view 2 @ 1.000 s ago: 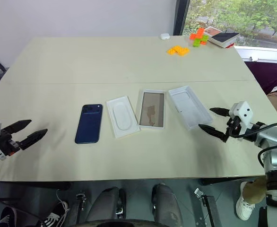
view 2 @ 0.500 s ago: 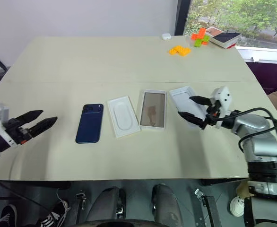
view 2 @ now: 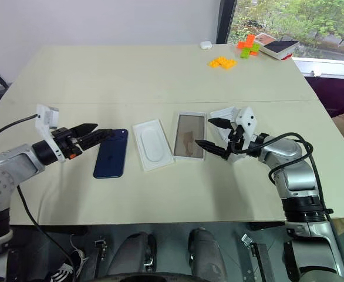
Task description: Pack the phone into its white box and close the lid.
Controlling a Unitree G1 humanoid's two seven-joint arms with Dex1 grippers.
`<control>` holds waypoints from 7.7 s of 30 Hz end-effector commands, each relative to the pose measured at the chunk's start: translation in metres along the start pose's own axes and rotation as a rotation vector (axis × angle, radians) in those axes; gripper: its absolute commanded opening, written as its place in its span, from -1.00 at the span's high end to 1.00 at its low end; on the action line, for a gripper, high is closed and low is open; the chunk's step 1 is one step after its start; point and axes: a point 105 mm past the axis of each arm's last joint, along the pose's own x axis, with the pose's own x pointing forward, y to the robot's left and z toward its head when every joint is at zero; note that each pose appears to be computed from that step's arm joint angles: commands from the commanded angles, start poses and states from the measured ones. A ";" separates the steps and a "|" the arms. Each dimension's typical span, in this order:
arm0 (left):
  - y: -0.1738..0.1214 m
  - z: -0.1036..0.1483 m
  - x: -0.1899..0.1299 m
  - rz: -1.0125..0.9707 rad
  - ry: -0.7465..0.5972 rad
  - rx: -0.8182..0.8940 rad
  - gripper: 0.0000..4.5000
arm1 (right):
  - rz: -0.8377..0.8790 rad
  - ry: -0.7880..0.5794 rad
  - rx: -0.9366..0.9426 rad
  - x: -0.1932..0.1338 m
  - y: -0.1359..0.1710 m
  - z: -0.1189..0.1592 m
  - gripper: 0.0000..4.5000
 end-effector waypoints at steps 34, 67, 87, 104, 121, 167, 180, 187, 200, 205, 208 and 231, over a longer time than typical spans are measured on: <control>-0.028 -0.058 0.066 0.151 0.311 -0.421 -0.99 | -0.050 -0.057 -0.062 0.006 -0.006 0.011 -1.00; -0.026 -0.063 0.066 0.155 0.317 -0.471 0.59 | -0.050 -0.078 -0.068 0.013 -0.002 0.017 -1.00; 0.003 0.003 0.035 0.071 0.094 -0.558 0.99 | 0.108 -0.040 0.007 0.016 0.022 0.016 -1.00; 0.001 0.031 0.049 0.076 0.067 -0.411 1.00 | 0.241 0.330 -0.104 0.037 0.051 -0.034 -0.17; -0.034 0.032 0.077 -0.057 0.151 -0.398 1.00 | 0.392 0.217 -0.178 0.046 0.086 -0.019 0.98; -0.064 -0.042 0.095 -0.080 0.377 -0.471 0.86 | 0.153 0.136 -0.186 0.009 0.013 0.013 -0.27; -0.070 -0.024 0.094 -0.102 0.349 -0.388 -0.47 | 0.139 0.096 -0.195 0.021 0.012 0.015 -0.28; -0.066 0.011 0.077 -0.090 0.205 -0.054 -0.47 | 0.138 0.073 -0.125 0.033 0.017 0.016 -0.28; 0.003 0.030 0.020 0.054 -0.084 0.387 -0.48 | 0.072 0.145 -0.253 0.084 0.035 0.006 0.99; 0.011 0.012 -0.002 0.042 -0.075 0.511 -0.48 | 0.132 0.268 -0.389 0.087 0.048 -0.021 0.99; 0.012 0.017 -0.006 0.056 -0.118 0.481 -0.48 | 0.179 0.313 -0.430 0.083 0.051 -0.030 0.99; 0.015 0.015 -0.010 0.062 -0.088 0.476 -0.48 | 0.190 0.395 -0.521 0.078 0.041 -0.049 0.99</control>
